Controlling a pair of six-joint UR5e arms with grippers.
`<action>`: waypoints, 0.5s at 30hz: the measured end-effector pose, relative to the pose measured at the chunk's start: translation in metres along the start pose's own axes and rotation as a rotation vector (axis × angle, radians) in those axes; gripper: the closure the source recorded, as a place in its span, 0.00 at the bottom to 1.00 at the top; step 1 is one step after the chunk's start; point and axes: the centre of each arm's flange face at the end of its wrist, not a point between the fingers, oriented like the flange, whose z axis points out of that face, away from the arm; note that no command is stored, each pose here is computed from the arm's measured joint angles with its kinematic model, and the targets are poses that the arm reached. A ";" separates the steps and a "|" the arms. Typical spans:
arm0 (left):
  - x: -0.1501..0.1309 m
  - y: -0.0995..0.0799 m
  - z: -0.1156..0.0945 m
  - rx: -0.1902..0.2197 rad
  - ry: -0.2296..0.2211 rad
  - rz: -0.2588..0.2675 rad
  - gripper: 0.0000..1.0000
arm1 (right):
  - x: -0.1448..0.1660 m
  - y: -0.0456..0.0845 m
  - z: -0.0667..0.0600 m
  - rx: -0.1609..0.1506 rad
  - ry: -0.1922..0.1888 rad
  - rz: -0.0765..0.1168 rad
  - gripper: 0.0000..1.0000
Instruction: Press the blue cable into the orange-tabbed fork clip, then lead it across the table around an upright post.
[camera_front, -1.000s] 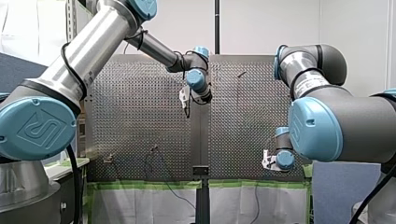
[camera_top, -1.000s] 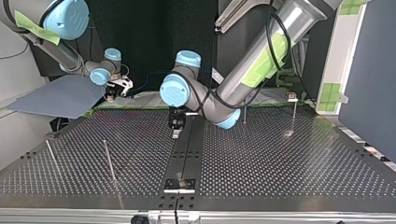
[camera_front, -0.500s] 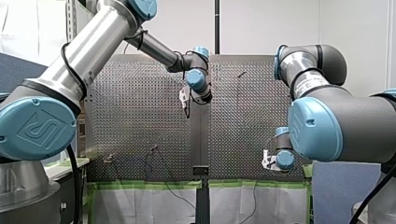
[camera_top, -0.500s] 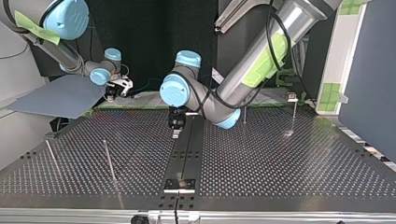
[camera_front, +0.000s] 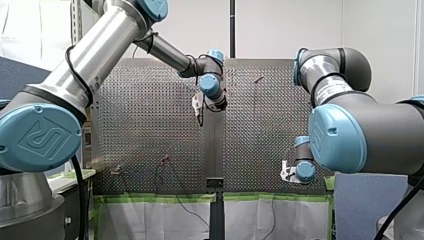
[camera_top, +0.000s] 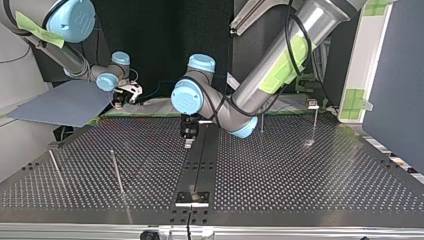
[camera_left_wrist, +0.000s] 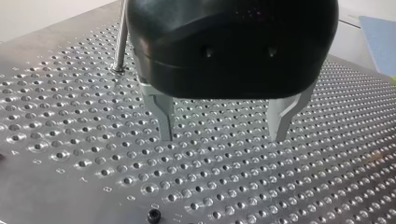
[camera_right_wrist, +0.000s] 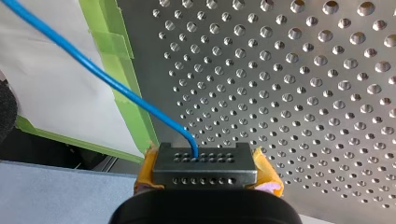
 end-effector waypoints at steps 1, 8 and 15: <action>0.000 0.000 0.000 0.001 0.000 0.001 0.02 | 0.000 0.000 0.000 0.000 0.000 0.000 1.00; 0.024 0.006 0.009 -0.010 0.041 0.019 0.02 | -0.026 0.007 0.001 -0.008 -0.067 -0.008 1.00; 0.031 0.007 0.012 -0.013 0.051 0.023 0.02 | -0.048 0.008 -0.006 -0.010 -0.148 -0.018 1.00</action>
